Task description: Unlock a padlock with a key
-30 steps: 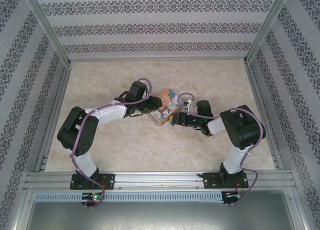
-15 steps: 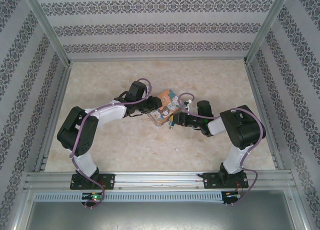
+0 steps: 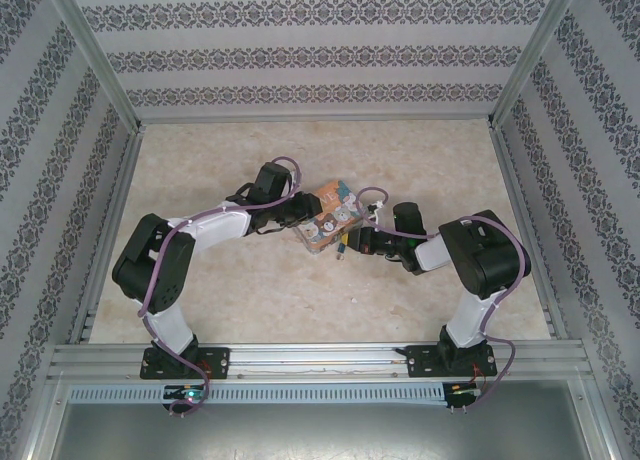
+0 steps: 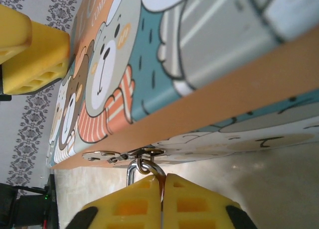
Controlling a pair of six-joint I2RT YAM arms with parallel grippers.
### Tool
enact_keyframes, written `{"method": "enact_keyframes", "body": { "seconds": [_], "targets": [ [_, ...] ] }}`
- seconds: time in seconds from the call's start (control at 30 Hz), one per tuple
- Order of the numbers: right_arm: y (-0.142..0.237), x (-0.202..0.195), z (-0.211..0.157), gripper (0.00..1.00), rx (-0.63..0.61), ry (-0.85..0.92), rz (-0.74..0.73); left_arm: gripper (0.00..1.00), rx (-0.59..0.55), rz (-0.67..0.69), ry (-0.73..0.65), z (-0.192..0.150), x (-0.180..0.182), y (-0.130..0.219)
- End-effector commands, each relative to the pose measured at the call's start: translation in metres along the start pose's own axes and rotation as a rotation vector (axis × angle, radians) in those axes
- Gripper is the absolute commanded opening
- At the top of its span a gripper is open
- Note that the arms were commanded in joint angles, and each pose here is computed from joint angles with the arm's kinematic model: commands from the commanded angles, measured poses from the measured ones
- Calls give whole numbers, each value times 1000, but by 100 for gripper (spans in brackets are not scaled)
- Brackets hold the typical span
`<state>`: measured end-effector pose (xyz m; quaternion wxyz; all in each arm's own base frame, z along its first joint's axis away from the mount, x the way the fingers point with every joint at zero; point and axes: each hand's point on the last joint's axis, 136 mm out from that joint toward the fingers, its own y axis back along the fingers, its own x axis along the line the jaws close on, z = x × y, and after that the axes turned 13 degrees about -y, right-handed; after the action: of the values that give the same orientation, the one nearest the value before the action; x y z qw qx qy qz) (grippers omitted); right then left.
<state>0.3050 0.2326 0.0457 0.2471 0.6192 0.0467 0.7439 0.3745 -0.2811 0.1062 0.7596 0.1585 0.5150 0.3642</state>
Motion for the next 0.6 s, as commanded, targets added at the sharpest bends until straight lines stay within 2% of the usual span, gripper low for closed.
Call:
{"method": "enact_keyframes", "body": {
  "seconds": [0.0, 0.3, 0.57],
  "targets": [
    [-5, 13, 3, 0, -6, 46, 48, 32, 46, 28, 37, -16, 13, 1],
    [-1, 13, 9, 0, -80, -3, 54, 32, 47, 34, 45, -21, 16, 5],
    [-2, 11, 21, 0, -190, -166, 73, 32, 51, 29, 69, -29, 20, 5]
  ]
}}
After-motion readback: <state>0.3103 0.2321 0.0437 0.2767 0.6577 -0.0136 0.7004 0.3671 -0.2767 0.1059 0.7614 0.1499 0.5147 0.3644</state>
